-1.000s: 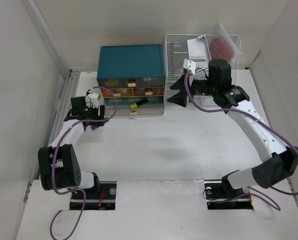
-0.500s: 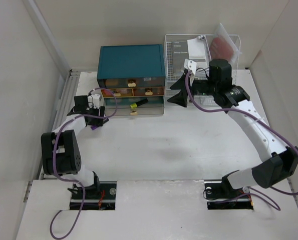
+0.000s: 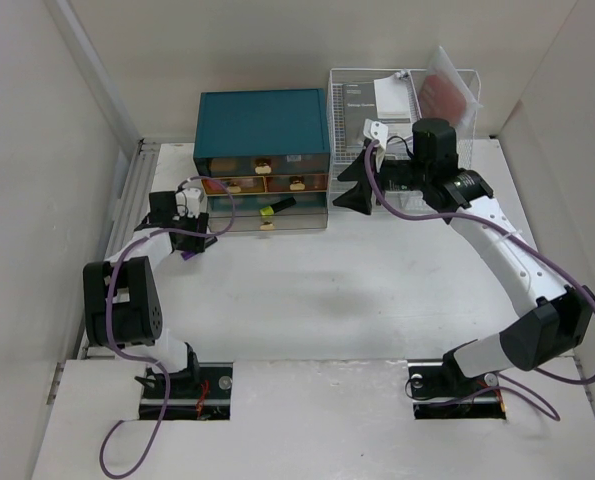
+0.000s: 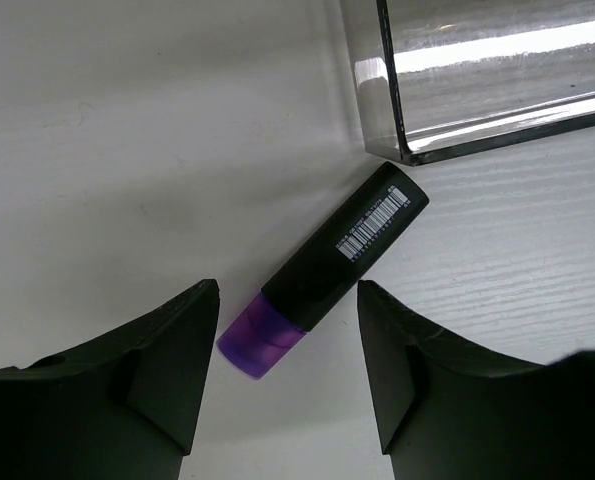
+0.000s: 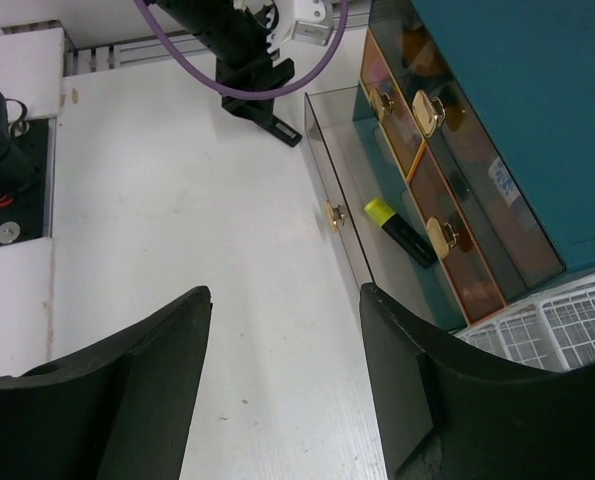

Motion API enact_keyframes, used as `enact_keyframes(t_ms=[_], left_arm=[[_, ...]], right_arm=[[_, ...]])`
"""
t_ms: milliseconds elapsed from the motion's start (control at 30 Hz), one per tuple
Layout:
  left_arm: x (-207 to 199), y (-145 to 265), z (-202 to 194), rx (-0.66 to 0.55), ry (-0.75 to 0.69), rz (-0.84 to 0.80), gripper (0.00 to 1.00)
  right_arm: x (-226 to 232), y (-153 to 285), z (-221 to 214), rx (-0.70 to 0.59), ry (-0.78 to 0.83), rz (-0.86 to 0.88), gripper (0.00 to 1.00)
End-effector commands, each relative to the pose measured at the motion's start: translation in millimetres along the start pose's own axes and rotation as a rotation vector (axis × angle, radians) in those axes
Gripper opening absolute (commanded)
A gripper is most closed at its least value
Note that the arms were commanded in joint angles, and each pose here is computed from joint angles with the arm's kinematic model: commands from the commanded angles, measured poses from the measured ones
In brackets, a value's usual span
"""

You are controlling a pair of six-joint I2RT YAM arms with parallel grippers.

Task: Organize the desk

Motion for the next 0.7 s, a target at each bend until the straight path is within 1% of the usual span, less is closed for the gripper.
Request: enact_keyframes(t_ms=[0, 267, 500, 667], left_arm=[[1.3, -3.3, 0.4, -0.017, -0.01, -0.012, 0.55], [-4.1, -6.3, -8.1, 0.005, -0.022, -0.048, 0.55], [-5.8, -8.4, -11.8, 0.036, -0.016, -0.066, 0.52], [-4.6, -10.8, -9.5, 0.04, -0.023, -0.08, 0.48]], right_arm=[[3.0, 1.3, 5.6, -0.023, 0.038, 0.042, 0.67], [6.1, 3.2, 7.8, -0.03, 0.045, 0.051, 0.68], [6.3, 9.4, 10.0, -0.042, 0.049, 0.063, 0.68], [7.3, 8.6, 7.0, -0.038, 0.042, 0.082, 0.68]])
Point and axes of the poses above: each gripper's point midway between its finger pads, its own y axis back along the fingers, its own x axis along the line the jaws close on, z = x × y, the point moved 9 cm from there along y, back along the fingers, and after that the axes turned 15 degrees about -y, right-handed, at the moved point
